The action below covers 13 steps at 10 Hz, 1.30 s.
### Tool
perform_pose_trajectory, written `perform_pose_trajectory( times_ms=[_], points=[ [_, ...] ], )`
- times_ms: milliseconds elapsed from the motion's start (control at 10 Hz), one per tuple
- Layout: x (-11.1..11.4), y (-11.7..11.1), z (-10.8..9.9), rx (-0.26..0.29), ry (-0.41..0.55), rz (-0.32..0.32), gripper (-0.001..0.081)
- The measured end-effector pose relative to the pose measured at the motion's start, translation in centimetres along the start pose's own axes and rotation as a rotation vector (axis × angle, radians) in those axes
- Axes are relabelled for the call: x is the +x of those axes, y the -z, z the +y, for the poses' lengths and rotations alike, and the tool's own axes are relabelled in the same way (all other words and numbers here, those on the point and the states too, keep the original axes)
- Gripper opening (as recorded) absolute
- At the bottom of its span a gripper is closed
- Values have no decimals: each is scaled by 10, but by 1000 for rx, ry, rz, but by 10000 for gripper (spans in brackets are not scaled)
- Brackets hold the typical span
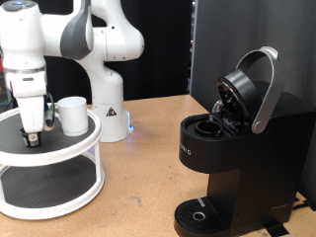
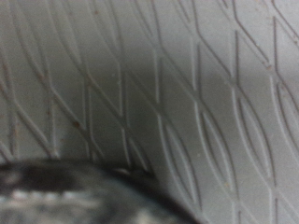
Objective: Make a cup of coffee with the keurig machine
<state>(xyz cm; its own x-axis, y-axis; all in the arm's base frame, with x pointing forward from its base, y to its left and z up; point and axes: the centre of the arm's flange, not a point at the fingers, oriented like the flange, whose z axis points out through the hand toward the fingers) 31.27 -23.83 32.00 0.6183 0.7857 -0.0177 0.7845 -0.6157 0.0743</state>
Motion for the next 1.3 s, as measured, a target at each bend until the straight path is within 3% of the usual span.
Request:
perform_pose_trajectory(
  times_ms=[100, 500, 700, 1000, 1200, 1300],
  points=[
    [0, 1, 1, -4, -1, 1, 470],
    [-3, 7, 3, 16, -16, 9, 470],
    [-8, 29, 7, 56, -16, 31, 470],
    [-14, 66, 11, 63, 5, 53, 470],
    [-12, 64, 9, 72, -11, 72, 470],
    [-6, 63, 9, 84, -43, 118, 470]
  ],
)
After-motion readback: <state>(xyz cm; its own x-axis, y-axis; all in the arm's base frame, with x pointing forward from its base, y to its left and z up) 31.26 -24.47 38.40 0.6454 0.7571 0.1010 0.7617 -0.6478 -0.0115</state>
